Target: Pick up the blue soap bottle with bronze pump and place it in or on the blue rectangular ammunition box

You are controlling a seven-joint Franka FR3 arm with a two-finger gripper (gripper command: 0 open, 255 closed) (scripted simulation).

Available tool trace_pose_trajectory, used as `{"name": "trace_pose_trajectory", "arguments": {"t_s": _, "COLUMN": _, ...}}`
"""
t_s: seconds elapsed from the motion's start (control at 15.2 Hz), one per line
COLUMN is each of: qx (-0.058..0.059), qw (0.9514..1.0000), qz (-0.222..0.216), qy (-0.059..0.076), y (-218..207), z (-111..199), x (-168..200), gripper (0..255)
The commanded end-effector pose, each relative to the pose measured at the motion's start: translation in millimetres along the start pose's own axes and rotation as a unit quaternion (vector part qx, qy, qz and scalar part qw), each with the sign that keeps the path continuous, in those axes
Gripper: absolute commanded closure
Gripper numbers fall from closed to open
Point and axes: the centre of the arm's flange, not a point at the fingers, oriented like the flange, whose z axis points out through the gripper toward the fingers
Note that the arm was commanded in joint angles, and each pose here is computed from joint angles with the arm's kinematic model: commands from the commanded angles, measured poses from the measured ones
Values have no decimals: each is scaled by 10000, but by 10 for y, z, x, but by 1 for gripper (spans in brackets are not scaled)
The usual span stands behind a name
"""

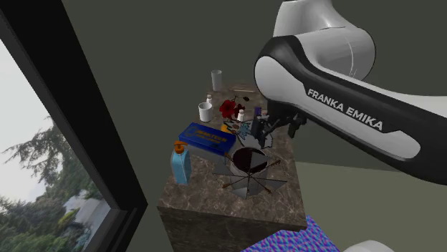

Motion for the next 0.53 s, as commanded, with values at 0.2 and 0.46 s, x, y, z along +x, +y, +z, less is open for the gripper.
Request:
{"name": "trace_pose_trajectory", "arguments": {"t_s": 0.2, "qx": -20, "qw": 9996, "qz": 263, "qy": 40, "y": -320, "z": 200, "x": 124, "gripper": 0}}
{"name": "trace_pose_trajectory", "arguments": {"t_s": 0.46, "qx": -48, "qw": 9981, "qz": 614, "qy": 92, "y": -735, "z": 467, "x": 317, "gripper": 0}}
